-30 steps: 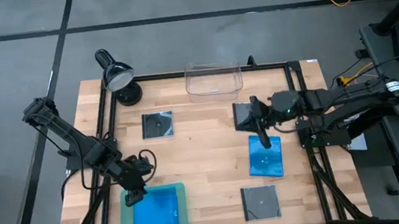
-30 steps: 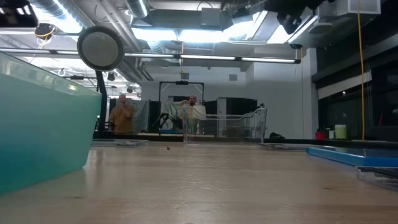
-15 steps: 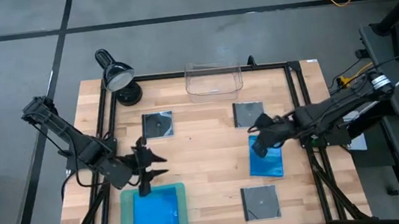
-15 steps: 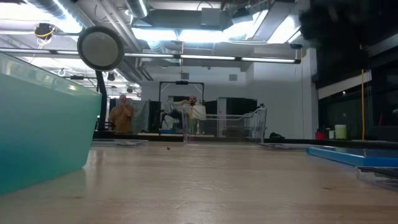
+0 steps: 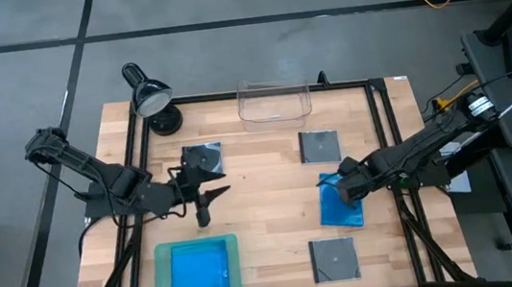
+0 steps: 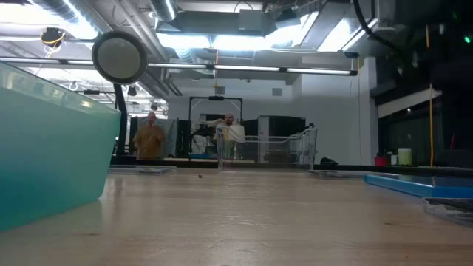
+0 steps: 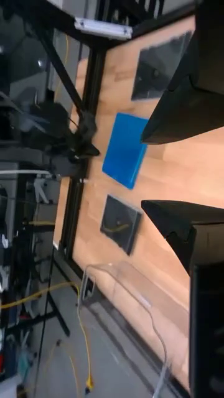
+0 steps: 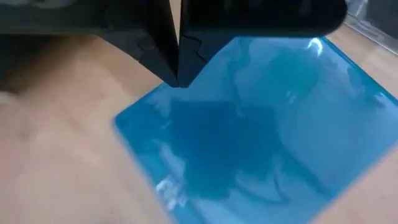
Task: Pick & place jewel cases by type
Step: Put the blue CD case into the blue bin
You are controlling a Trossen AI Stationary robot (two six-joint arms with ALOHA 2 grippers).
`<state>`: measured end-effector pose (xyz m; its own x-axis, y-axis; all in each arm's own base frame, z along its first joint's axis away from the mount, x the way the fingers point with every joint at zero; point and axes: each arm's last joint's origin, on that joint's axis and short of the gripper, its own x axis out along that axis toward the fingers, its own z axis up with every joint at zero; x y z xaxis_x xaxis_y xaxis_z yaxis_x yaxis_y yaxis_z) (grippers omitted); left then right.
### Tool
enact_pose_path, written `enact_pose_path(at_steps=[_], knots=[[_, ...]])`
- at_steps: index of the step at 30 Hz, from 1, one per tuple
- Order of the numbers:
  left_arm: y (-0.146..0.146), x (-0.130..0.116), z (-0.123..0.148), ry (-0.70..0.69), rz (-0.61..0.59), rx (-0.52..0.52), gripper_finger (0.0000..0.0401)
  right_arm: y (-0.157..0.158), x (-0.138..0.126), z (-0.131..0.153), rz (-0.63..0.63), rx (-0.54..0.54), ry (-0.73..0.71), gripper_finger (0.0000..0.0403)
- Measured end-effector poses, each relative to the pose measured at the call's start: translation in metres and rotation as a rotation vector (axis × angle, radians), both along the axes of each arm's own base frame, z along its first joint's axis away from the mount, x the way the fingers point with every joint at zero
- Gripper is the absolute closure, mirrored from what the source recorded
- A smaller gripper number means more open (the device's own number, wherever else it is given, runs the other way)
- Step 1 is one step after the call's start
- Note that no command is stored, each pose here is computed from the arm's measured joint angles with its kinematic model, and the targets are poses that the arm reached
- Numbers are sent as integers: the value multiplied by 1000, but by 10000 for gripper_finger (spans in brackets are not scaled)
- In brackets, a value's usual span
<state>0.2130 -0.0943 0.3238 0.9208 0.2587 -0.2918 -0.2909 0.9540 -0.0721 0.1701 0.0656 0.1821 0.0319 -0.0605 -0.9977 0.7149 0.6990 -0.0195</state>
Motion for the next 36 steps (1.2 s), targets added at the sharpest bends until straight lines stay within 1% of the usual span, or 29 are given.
enact_pose_path(at_steps=[3, 5, 13, 16, 20, 24, 27, 31, 36], knots=[[2, 2, 1, -6, -6, -12, 254, 1, -6, -15, -18, 52, 13, 391], [2, 2, 1, -7, -1, -11, 254, 1, -10, -21, -31, 64, 32, 391], [3, 3, 0, -9, 29, 1, 254, 10, -16, -21, 11, 94, 50, 391], [3, 4, -1, -11, 48, 0, 254, 10, -23, -28, -7, 131, 103, 391], [2, 6, -4, -6, 64, 1, 254, 9, -28, -35, -24, 137, 124, 391], [1, 12, -10, 15, 70, -9, 254, 11, -25, -42, -17, 173, 64, 391], [0, 19, -17, 31, 91, -35, 254, 10, -21, -48, -20, 204, 8, 391], [-1, 28, -28, 57, 108, -78, 254, 8, -21, -52, -31, 223, -9, 394], [-1, 40, -42, 93, 128, -150, 254, 3, -19, -52, 28, 232, -14, 398]])
